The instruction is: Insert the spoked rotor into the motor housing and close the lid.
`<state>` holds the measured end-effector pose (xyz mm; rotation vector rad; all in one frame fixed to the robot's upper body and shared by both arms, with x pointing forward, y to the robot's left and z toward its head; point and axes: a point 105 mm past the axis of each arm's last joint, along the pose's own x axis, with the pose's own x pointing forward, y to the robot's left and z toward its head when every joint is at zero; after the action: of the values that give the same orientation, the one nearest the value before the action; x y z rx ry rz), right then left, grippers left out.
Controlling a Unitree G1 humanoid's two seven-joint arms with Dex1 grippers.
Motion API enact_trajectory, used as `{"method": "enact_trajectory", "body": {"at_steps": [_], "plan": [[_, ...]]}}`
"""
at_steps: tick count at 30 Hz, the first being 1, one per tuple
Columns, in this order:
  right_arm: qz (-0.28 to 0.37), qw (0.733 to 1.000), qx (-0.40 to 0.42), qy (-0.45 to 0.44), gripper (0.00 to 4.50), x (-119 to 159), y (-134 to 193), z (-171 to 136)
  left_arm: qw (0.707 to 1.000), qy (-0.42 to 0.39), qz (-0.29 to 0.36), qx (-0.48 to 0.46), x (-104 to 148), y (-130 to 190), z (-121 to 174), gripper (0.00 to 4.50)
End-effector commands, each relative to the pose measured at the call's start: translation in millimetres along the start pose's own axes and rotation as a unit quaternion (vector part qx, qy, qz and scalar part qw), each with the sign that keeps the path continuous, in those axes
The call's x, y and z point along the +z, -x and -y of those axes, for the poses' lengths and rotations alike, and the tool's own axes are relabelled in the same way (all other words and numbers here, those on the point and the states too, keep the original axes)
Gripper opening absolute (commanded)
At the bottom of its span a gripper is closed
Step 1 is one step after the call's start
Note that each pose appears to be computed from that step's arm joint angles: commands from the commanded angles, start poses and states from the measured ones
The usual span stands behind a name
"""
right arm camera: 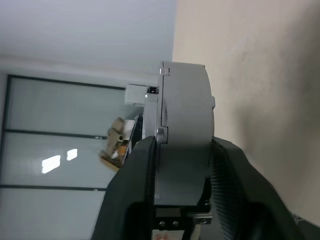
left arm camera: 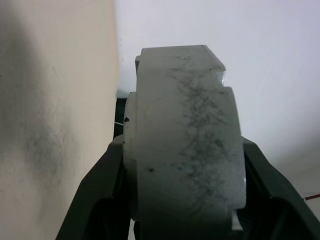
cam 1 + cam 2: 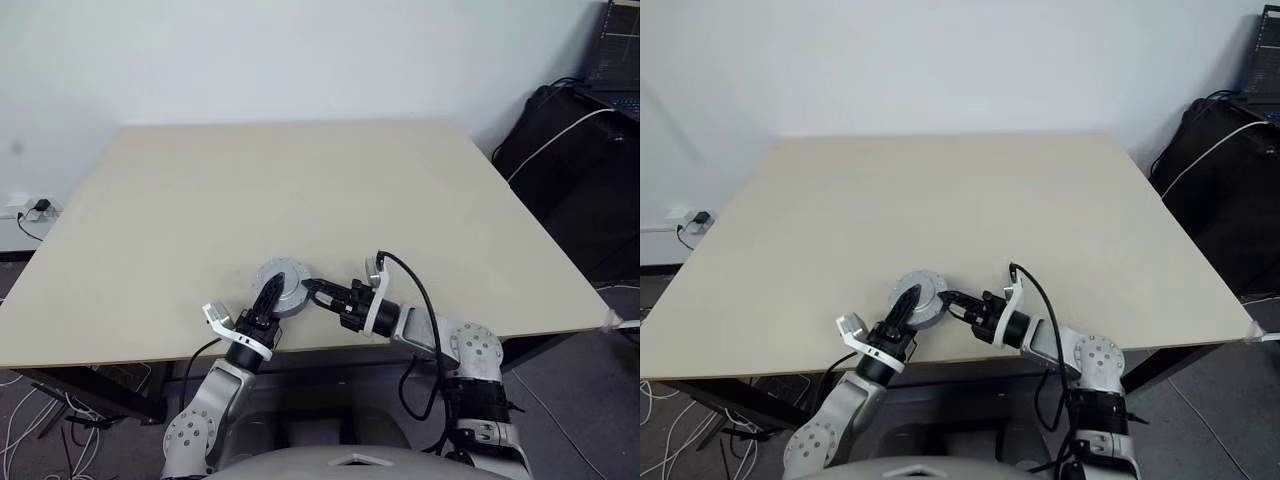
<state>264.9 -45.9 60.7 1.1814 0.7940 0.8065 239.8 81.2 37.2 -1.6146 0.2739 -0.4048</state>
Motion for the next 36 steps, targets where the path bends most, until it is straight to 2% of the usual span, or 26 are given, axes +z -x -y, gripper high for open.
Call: {"method": "enact_trajectory", "body": {"at_steps": [1,6,10,13,15,18,23,29,34,36], "plan": [[0.010,0.999,0.031,0.038,2.86,8,2,-19,0.998,0.032,0.008,-0.045,-17,-16,18,2.11],[-0.002,0.996,0.017,0.083,4.48,7,10,-20,0.999,0.017,0.022,-0.044,-9,-17,19,2.11],[0.007,0.988,-0.021,0.155,4.50,11,15,-16,0.998,0.000,0.042,-0.042,1,-19,19,2.11],[0.029,0.960,-0.066,0.270,4.50,16,18,-10,0.997,-0.018,0.065,-0.043,15,-24,22,2.11],[0.045,0.925,-0.089,0.367,4.50,19,19,-8,0.996,-0.030,0.078,-0.041,24,-29,22,2.11],[0.034,0.844,-0.118,0.523,4.50,15,19,1,0.994,-0.046,0.096,-0.034,39,-40,23,2.11],[0.074,0.769,-0.166,0.613,4.50,24,20,15,0.990,-0.078,0.115,-0.019,58,-60,21,2.11],[0.062,0.755,-0.165,0.631,4.50,19,18,24,0.987,-0.095,0.132,0.016,78,-95,13,2.11],[0.059,0.764,-0.169,0.620,4.50,19,19,29,0.982,-0.109,0.147,0.047,95,-119,9,2.11],[0.055,0.760,-0.171,0.625,4.50,18,19,30,0.980,-0.112,0.151,0.059,102,-126,7,2.11]]}}
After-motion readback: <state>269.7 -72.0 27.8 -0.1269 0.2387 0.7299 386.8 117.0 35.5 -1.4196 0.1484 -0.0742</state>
